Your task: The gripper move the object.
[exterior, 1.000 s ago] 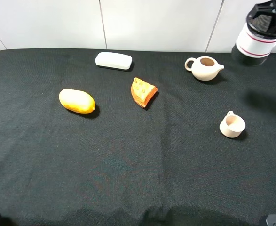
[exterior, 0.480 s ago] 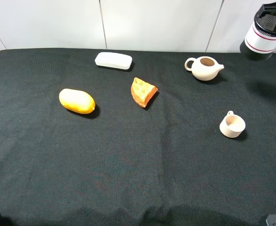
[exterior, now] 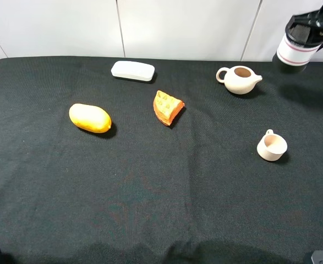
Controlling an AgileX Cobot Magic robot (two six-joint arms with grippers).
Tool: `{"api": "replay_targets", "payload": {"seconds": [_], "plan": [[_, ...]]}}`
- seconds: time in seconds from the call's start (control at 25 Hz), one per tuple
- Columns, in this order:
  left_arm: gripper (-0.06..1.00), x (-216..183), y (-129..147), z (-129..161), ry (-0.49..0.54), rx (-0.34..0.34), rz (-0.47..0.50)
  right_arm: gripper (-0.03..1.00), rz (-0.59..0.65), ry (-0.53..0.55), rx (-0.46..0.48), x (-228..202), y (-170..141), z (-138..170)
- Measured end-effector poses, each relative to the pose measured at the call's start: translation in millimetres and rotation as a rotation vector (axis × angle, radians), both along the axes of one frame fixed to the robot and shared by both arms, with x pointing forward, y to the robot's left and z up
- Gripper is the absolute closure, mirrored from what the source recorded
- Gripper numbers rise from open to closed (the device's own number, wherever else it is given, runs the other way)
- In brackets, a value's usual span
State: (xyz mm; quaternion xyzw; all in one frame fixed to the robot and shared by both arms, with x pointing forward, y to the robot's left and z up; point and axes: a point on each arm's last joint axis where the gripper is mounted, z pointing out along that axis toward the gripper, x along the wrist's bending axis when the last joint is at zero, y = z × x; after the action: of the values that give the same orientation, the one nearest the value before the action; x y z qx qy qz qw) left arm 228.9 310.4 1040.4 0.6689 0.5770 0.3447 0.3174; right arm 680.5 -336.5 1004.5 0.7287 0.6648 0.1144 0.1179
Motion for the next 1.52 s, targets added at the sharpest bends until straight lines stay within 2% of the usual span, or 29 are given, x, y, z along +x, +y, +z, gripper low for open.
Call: {"api": "replay_targets", "payload": {"seconds": [0.32, 0.68, 0.88, 1.04, 1.2, 1.52], "plan": [[-0.05, 0.0, 0.0, 0.0, 0.000, 0.000, 0.000, 0.88, 0.014, 0.081, -0.038, 9.0, -4.4, -39.6], [-0.05, 0.0, 0.0, 0.0, 0.000, 0.000, 0.000, 0.88, 0.011, 0.087, -0.065, 16.7, -14.4, -66.9], [-0.05, 0.0, 0.0, 0.0, 0.000, 0.000, 0.000, 0.88, -0.034, 0.087, -0.057, 15.9, -33.8, -72.6], [-0.05, 0.0, 0.0, 0.0, 0.000, 0.000, 0.000, 0.88, -0.087, 0.080, 0.001, 14.2, -43.9, -72.6], [-0.05, 0.0, 0.0, 0.0, 0.000, 0.000, 0.000, 0.88, -0.107, 0.074, 0.044, 14.6, -41.8, -72.5], [-0.05, 0.0, 0.0, 0.0, 0.000, 0.000, 0.000, 0.88, -0.114, 0.074, 0.065, 14.7, -40.2, -72.5]]}}
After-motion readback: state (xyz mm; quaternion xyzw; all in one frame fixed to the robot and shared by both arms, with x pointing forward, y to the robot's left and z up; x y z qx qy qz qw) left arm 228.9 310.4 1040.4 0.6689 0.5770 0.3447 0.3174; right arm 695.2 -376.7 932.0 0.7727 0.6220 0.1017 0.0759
